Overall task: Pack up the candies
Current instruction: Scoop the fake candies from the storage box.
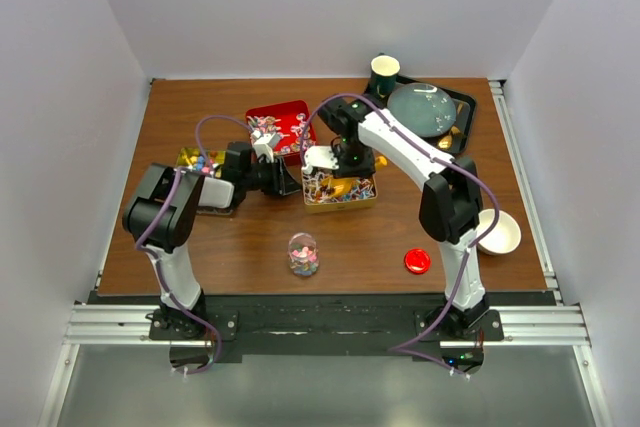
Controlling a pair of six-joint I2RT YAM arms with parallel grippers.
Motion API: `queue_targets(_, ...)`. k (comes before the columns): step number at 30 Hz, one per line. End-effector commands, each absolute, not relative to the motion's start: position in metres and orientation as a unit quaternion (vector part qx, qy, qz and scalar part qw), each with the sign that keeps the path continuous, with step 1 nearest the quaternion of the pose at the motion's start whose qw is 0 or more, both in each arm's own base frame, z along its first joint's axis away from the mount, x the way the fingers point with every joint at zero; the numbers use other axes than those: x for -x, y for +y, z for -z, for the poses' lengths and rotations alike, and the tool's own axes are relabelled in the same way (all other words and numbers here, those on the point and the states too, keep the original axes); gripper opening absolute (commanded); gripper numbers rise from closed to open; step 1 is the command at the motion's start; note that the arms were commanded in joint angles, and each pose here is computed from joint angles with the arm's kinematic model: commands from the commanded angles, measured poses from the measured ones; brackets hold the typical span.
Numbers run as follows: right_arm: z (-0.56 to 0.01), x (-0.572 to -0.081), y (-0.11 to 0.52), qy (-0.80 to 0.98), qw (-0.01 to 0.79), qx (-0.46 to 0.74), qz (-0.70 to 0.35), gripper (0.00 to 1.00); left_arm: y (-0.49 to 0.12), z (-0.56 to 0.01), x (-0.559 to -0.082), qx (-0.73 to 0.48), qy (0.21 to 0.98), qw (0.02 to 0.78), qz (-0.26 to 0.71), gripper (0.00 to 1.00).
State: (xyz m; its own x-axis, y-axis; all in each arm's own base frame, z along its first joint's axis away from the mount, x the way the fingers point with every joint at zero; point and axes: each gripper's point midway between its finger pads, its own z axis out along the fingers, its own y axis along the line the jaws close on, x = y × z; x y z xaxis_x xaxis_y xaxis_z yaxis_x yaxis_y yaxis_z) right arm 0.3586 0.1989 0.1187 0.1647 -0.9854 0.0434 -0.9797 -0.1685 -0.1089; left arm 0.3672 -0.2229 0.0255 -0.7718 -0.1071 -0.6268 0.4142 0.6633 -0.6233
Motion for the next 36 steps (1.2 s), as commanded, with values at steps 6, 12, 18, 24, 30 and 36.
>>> queue_targets(6, -0.091, -0.328, 0.206, 0.647, -0.003, 0.762, 0.014, 0.00, -0.225, -0.010, -0.362, -0.074, 0.866, 0.298, 0.395, 0.37)
queue_targets(12, -0.061, -0.324, 0.208, 0.657, 0.032, 0.753, 0.008, 0.00, -0.221, -0.013, -0.364, -0.080, 0.870, 0.301, 0.383, 0.36)
queue_targets(18, -0.040, -0.311, 0.213, 0.663, 0.048, 0.746, -0.022, 0.00, -0.210, -0.020, -0.365, -0.096, 0.874, 0.306, 0.366, 0.36)
queue_targets(24, -0.048, -0.314, 0.221, 0.675, 0.093, 0.731, -0.039, 0.00, -0.200, -0.027, -0.365, -0.102, 0.874, 0.312, 0.359, 0.36)
queue_targets(30, -0.043, -0.304, 0.223, 0.677, 0.121, 0.722, -0.073, 0.00, -0.195, -0.034, -0.367, -0.115, 0.872, 0.309, 0.361, 0.37)
queue_targets(36, -0.042, -0.298, 0.224, 0.683, 0.147, 0.705, -0.122, 0.00, -0.195, -0.048, -0.370, -0.144, 0.861, 0.308, 0.377, 0.37)
